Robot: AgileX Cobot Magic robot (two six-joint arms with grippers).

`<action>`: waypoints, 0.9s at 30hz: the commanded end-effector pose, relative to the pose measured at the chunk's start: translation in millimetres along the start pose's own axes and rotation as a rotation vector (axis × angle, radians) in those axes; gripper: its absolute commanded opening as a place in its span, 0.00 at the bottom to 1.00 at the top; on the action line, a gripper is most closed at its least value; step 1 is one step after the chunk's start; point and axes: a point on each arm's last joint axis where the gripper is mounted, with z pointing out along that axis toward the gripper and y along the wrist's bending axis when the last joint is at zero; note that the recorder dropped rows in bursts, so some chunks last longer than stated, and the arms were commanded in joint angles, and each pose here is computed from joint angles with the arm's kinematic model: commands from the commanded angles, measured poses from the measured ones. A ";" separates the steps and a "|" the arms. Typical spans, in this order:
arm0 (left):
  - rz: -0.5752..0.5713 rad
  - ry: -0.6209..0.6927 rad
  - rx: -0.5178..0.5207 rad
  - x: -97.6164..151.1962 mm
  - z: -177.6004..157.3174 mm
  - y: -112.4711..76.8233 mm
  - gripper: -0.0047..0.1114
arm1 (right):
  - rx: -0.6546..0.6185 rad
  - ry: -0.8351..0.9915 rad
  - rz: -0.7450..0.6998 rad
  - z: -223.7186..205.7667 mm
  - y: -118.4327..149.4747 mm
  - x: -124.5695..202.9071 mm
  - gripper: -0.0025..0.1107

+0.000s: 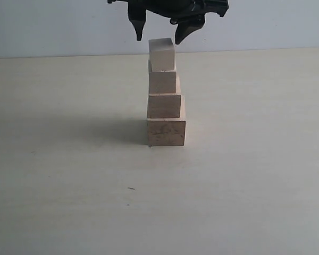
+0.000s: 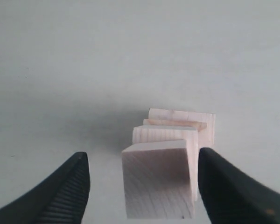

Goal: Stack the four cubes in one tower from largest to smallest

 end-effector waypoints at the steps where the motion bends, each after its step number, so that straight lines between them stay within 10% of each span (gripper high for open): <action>1: 0.010 0.002 0.008 -0.4 0.2 -0.8 0.04 | -0.027 -0.057 -0.013 -16.3 1.3 -8.2 0.58; 10: 0.010 0.002 0.008 -0.4 0.2 -0.8 0.04 | -0.002 -0.176 -0.057 -39.5 -0.4 -22.1 0.58; 14: 0.010 0.002 0.008 -0.4 0.2 -0.8 0.04 | 0.093 -0.305 -0.055 -64.7 -22.4 -38.1 0.30; 17: 0.010 0.002 0.008 -0.4 0.2 -0.8 0.04 | 0.201 -0.367 -0.050 -79.7 -65.7 -58.3 0.02; 23: 0.010 0.002 0.008 -0.4 0.2 -0.8 0.04 | 0.161 -0.290 0.168 -87.0 -199.5 -90.4 0.02; 27: 0.010 0.002 0.008 -0.4 0.2 -0.8 0.04 | 0.286 -0.424 0.072 -142.8 -225.2 -65.1 0.02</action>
